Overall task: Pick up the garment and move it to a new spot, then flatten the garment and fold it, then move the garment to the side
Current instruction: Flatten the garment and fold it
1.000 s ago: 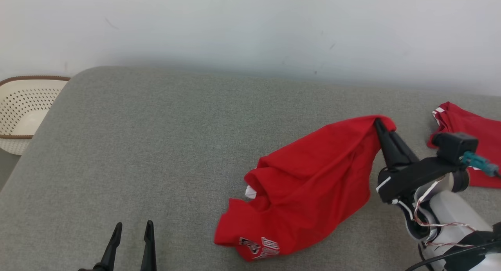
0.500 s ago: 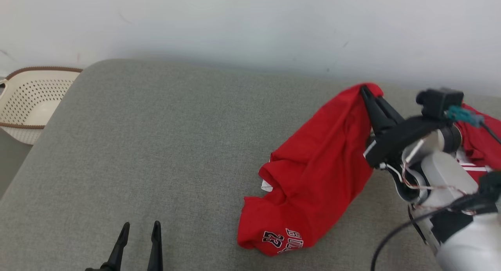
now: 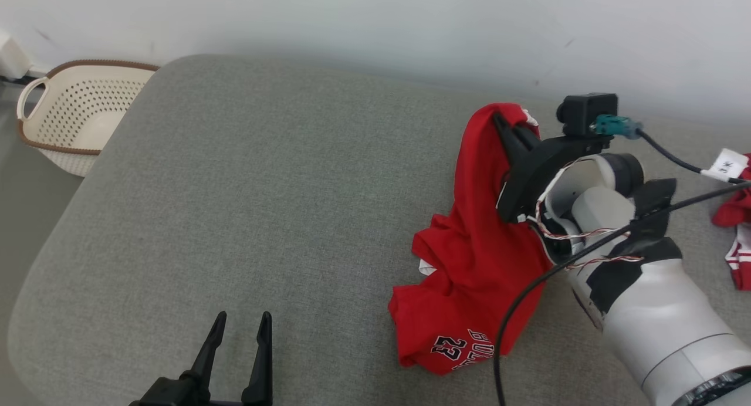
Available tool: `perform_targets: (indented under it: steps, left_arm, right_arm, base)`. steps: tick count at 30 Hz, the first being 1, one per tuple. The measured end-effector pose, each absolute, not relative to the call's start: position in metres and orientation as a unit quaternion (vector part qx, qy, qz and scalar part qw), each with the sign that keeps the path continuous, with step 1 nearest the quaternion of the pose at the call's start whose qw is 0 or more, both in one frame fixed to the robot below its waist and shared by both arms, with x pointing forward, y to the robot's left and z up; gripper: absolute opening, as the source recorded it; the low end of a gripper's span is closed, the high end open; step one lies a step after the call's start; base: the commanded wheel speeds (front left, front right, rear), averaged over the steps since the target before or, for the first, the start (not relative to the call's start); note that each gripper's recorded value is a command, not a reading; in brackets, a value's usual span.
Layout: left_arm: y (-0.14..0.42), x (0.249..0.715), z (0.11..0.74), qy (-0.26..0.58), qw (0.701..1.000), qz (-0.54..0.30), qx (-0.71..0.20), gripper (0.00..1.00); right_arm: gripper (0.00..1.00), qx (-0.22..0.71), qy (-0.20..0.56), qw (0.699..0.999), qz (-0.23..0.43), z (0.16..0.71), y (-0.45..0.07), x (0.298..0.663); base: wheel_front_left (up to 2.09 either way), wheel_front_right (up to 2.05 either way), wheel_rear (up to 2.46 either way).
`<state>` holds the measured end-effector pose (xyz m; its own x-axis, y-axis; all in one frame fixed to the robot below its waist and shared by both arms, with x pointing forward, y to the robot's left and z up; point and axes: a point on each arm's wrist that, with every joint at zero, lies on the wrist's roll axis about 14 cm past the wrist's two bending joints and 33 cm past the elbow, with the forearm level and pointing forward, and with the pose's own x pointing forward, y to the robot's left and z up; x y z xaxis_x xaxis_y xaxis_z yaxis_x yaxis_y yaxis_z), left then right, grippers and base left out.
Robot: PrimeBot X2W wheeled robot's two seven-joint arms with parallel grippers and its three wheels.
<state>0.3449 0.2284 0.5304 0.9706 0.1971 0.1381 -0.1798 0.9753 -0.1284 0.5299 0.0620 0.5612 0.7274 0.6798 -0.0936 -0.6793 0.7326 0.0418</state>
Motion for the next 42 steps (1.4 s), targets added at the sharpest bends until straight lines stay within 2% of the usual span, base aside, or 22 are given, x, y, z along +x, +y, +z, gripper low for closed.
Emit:
perform_targets:
  steps: [1, 2, 3, 11, 27, 35, 42]
  left_arm:
    - [0.229, 0.345, 0.529, -0.074, 0.991, 0.096, -0.058, 1.00]
    - [0.228, 0.345, 0.528, -0.072, 0.991, 0.096, -0.058, 1.00]
    - [0.229, 0.345, 0.528, -0.070, 0.991, 0.097, -0.058, 1.00]
    - [0.228, 0.347, 0.527, -0.069, 0.991, 0.098, -0.058, 1.00]
    - [0.203, 0.354, 0.532, -0.079, 0.994, 0.054, -0.057, 1.00]
    - [0.184, 0.354, 0.533, -0.080, 0.995, 0.021, -0.056, 1.00]
    - [0.170, 0.352, 0.537, -0.086, 0.995, -0.005, -0.051, 1.00]
  right_arm:
    - [0.07, -0.003, 0.059, 0.928, 0.368, 0.555, 0.065, 0.530]
    - [0.51, -0.011, 0.067, 0.926, 0.371, 0.548, 0.068, 0.529]
    - [1.00, -0.017, 0.073, 0.924, 0.374, 0.542, 0.071, 0.528]
    - [1.00, -0.028, 0.081, 0.923, 0.375, 0.531, 0.070, 0.524]
    - [1.00, 0.031, -0.027, 0.945, 0.324, 0.573, -0.012, 0.512]
    - [1.00, 0.055, -0.059, 0.956, 0.283, 0.569, -0.058, 0.478]
    - [1.00, 0.070, -0.070, 0.962, 0.253, 0.562, -0.078, 0.446]
  base:
    - [0.00, 0.00, 0.00]
    - [0.00, 0.00, 0.00]
    - [0.00, 0.00, 0.00]
    - [0.00, 0.00, 0.00]
    - [0.00, 0.00, 0.00]
    - [0.00, 0.00, 0.00]
    - [0.00, 0.00, 0.00]
